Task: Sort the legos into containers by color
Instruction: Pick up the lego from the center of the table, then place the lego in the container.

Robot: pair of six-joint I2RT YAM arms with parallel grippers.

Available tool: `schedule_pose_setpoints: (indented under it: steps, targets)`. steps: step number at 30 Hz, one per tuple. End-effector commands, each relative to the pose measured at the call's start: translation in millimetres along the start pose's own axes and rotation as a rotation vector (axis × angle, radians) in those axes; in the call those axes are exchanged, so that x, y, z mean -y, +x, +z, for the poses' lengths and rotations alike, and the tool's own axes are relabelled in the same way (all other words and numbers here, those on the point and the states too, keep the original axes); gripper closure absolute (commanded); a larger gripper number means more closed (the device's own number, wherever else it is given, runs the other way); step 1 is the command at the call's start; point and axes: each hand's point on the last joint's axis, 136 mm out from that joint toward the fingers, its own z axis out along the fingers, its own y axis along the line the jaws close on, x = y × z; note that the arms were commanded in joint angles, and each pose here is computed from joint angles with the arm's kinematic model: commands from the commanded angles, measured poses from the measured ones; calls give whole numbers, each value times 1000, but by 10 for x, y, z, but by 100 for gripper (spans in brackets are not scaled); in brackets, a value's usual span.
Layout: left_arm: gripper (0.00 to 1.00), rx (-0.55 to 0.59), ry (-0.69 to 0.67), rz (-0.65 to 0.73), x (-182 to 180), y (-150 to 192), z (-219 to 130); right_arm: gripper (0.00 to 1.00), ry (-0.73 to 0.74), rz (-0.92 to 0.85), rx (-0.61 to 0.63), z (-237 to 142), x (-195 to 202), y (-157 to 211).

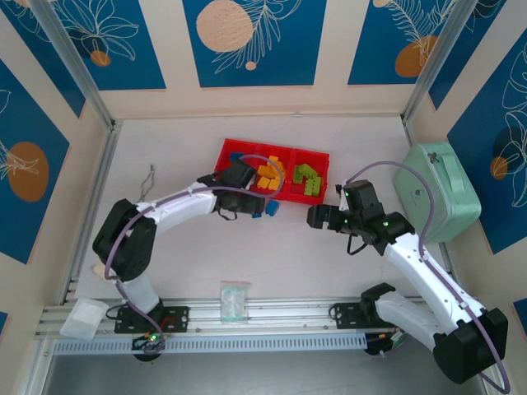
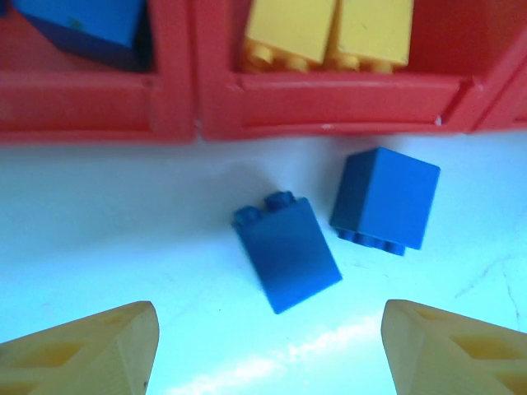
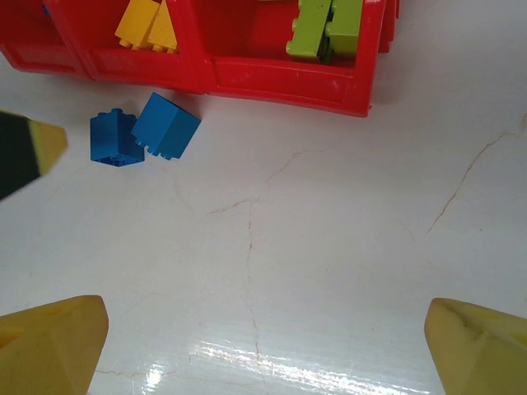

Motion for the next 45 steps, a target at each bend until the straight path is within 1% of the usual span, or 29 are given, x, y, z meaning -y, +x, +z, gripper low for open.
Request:
schedule_pose_setpoints:
  steps: [1,4,7,12,16,18,20,26,30,33,37,41,45]
  targets:
    - [28,-39,3,-66,34,26,157,1,-47,-1,-17,13,-65,85]
    - [28,-87,-24,-100,10,94,306,1,-49,5,-28,35,-51,129]
    - [28,-87,-43,-122,-21,95,383,1,-41,-5,-37,38,-23,163]
    - [32,-120,-56,-111,-17,114,504,1,-46,-25,-39,13,-24,181]
    - [39,-169,-96,-83,-93,168,596,1,-59,-24,-42,13,-47,185]
    - [44,-177,-119,-79,-172,176,601,1,-61,-21,-47,25,-49,196]
    - [52,-177,-132,-78,-259,181,582,1,-63,-16,-50,38,-47,210]
    - [63,-188,-144,-82,-451,248,486,1,-81,-17,-64,63,-86,209]
    - [66,-151,-153,-70,-520,247,321,1,-74,-22,-80,71,-96,198]
    - [67,-112,-77,-26,-396,141,166,1,-81,-27,-77,78,-123,177]
    - [67,-70,-57,-1,-351,-79,-63,1,-97,-31,-74,86,-194,123]
    - [67,-7,-47,-15,-464,-382,-271,1,-96,-54,-88,87,-253,114]
    - [67,37,-51,-44,-631,-716,-367,1,-100,-70,-103,86,-280,151]
